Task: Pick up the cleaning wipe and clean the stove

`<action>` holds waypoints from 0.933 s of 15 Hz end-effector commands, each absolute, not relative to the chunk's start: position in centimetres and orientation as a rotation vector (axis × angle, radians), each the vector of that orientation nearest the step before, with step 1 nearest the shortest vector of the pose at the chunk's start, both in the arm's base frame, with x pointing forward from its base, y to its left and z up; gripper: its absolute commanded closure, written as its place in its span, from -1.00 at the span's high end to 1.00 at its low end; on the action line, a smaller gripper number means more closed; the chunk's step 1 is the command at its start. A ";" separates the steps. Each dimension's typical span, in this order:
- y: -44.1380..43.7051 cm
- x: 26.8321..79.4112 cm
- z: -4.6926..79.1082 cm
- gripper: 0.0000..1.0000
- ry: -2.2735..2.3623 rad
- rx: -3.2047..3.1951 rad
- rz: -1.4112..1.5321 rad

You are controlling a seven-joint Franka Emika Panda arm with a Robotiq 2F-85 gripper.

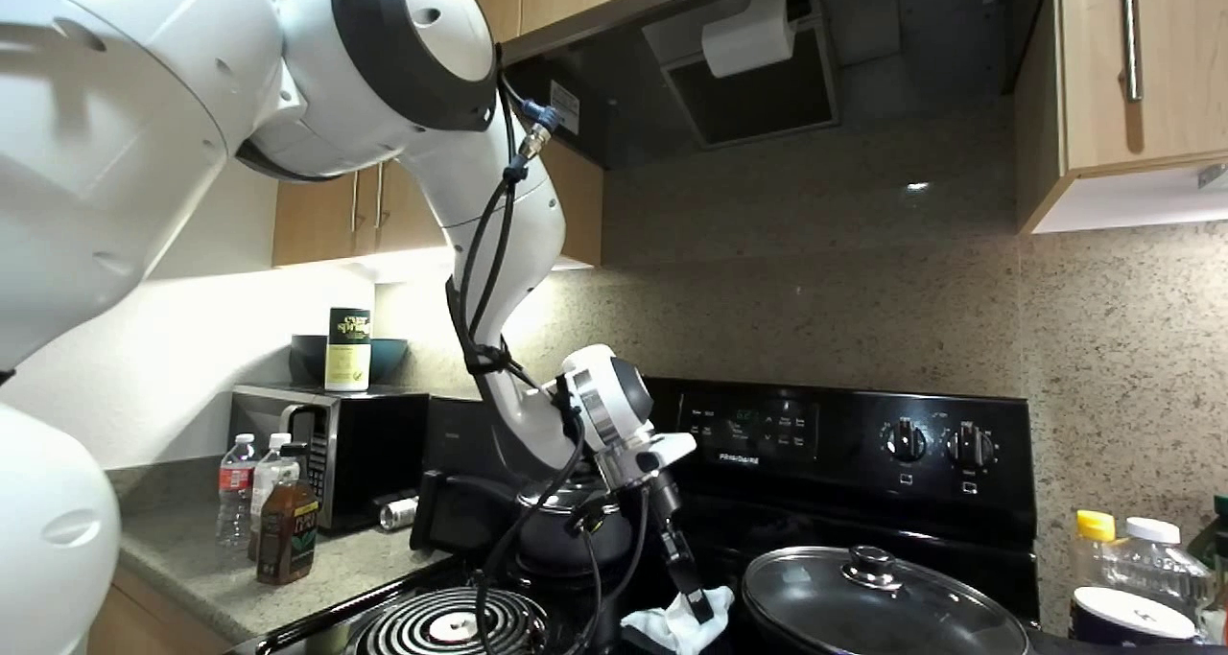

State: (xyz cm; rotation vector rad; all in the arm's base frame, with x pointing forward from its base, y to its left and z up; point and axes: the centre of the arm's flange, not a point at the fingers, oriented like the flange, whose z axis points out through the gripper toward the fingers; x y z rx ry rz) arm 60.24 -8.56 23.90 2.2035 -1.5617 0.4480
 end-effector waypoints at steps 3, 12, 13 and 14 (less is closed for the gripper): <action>-8.4 65.5 24.5 -0.99 -1.574 2.214 0.571; -5.1 68.8 23.9 -0.99 -1.294 2.508 0.527; -5.3 68.4 24.0 -0.99 -1.317 2.488 0.464; -5.6 67.8 24.0 -0.99 -1.331 2.468 0.407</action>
